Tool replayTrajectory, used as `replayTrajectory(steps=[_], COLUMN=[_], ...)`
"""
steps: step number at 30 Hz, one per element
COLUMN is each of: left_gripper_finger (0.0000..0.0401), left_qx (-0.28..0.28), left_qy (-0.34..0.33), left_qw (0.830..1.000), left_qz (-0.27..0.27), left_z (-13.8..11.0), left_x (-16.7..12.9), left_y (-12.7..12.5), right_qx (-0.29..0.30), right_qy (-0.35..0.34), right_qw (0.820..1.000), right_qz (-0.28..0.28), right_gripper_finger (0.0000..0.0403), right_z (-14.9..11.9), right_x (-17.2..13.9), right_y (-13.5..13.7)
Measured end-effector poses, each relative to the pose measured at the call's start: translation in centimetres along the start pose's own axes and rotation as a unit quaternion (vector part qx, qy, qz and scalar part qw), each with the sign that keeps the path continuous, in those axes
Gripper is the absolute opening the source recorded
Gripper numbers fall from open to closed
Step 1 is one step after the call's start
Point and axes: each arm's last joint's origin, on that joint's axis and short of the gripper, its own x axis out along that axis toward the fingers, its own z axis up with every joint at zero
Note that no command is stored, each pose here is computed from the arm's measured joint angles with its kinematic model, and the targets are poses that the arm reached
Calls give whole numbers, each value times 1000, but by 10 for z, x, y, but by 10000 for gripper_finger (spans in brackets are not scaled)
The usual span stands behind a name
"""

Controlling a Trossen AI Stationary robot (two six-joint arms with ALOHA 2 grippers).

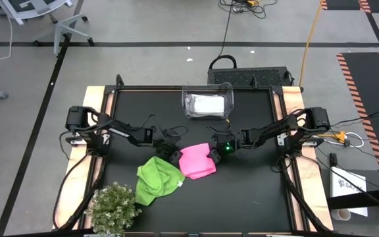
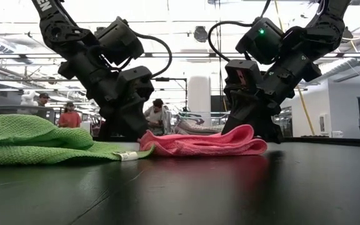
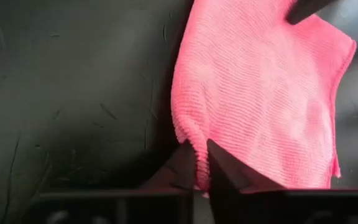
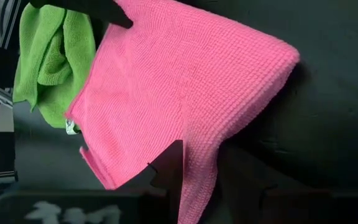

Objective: Fold microfiber towels
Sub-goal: Stack the folded pink microfiber cloth on top of the gray microfiber cloth in the transparent bin

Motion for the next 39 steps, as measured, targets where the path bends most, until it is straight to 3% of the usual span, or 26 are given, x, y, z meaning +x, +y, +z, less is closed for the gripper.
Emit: replayTrajectory(steps=[5,10,16,22,31,39], left_gripper_finger=[9,5,4,4,3,3], left_qx=[2,-5,16,44,116,175], left_qy=[-13,-51,-73,-67,-120,-206], left_qw=[1000,999,997,997,985,956], left_qz=[5,9,1,23,49,112], left_z=[1,12,29,46,123,197], left_x=[0,-1,-3,-7,-41,-97], left_y=[-1,-3,-13,-25,-54,-58], right_qx=[-2,-14,-20,-29,-56,-100], right_qy=[-1,-4,-29,-75,-188,-290], right_qw=[1000,1000,999,996,979,951], right_qz=[0,3,14,28,50,45], right_gripper_finger=[81,11,3,1,1,1], right_z=[0,1,5,18,50,90], right_x=[0,0,-2,-23,-82,-132], right_y=[0,1,5,14,21,19])
